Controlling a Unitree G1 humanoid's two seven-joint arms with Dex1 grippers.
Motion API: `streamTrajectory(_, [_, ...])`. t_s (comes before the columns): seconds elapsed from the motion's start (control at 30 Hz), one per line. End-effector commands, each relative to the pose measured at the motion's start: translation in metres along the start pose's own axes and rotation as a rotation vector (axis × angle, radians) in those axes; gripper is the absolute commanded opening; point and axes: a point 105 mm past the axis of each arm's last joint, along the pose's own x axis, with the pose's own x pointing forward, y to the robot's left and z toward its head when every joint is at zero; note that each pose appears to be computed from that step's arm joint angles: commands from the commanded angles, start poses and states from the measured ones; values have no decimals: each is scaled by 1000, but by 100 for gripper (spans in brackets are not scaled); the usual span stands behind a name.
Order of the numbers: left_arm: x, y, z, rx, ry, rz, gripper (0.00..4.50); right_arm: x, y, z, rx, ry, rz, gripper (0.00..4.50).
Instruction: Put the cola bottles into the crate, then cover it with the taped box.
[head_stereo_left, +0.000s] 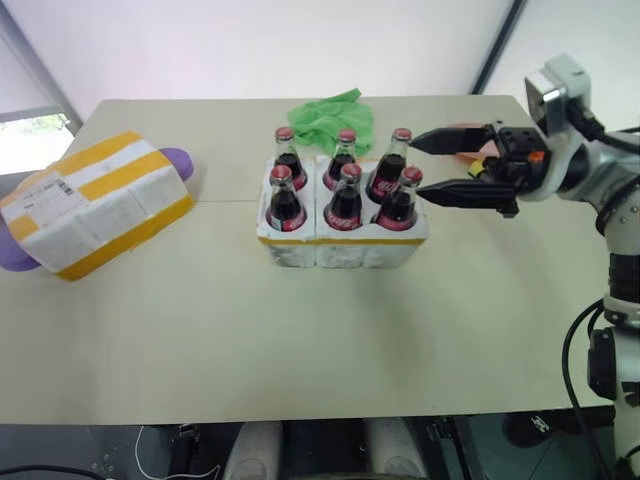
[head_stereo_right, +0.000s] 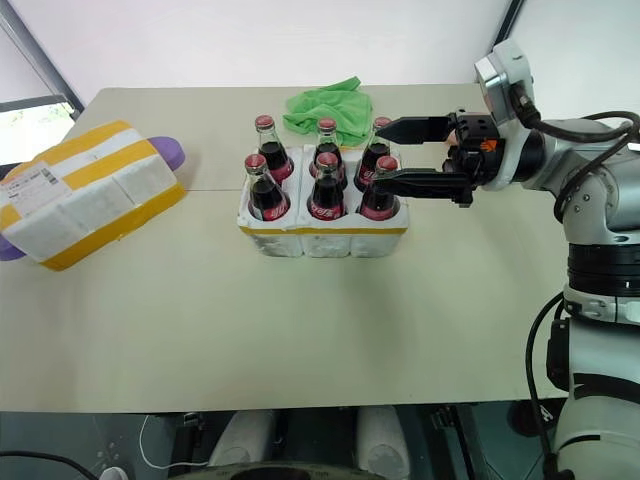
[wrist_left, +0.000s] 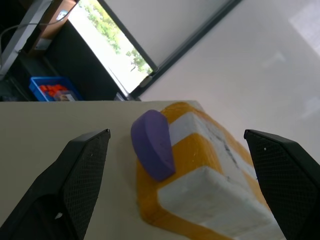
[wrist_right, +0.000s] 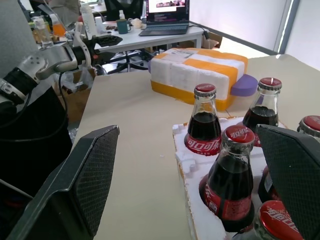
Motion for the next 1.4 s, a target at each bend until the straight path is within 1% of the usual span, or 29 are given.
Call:
streamTrajectory(0.03, [2,3,3,428,24,16,450,-1,4,10,-57,1,-6,446])
streamTrajectory(0.07, [1,5,3,542,46,10,450,-2,3,10,-56,1,-12,446])
streamTrajectory(0.1, [0,8,4,732,73,14,450,-2,3,10,-53,-1,-19,446])
streamTrajectory(0.13, [-1,12,2,856,106,7,450,-2,2,9,-49,-4,-25,446])
streamTrajectory(0.17, [-1,15,1,1058,143,-5,450,-3,2,9,-43,-7,-30,446])
streamTrajectory(0.23, [2,14,-4,1403,208,-76,450,-3,2,6,-37,-5,-36,446])
streamTrajectory(0.27, [4,12,-7,1526,230,-114,450,-3,1,5,-35,-3,-38,446])
streamTrajectory(0.33, [9,15,-13,1683,277,-143,450,-2,2,4,-31,-3,-40,446])
streamTrajectory(0.4, [16,16,-20,1869,293,-191,450,-2,1,3,-27,-6,-44,446])
streamTrajectory(0.47, [24,13,-28,1995,282,-242,450,-1,1,3,-24,-8,-47,446])
streamTrajectory(0.63, [47,-3,-30,2131,170,-285,450,0,1,3,-23,-9,-51,446])
streamTrajectory(0.8, [64,-10,-40,2208,130,-353,450,-2,5,1,-35,9,-47,446])
streamTrajectory(0.93, [75,-10,-45,2229,114,-361,450,-3,6,1,-40,17,-44,446])
streamTrajectory(1.13, [86,-1,-49,2225,129,-341,450,-6,5,5,-45,11,-65,446])
streamTrajectory(1.27, [95,-6,-52,2221,79,-337,450,-6,6,5,-43,11,-68,446])
streamTrajectory(1.4, [101,-6,-54,2222,61,-315,450,-6,6,5,-42,15,-70,446])
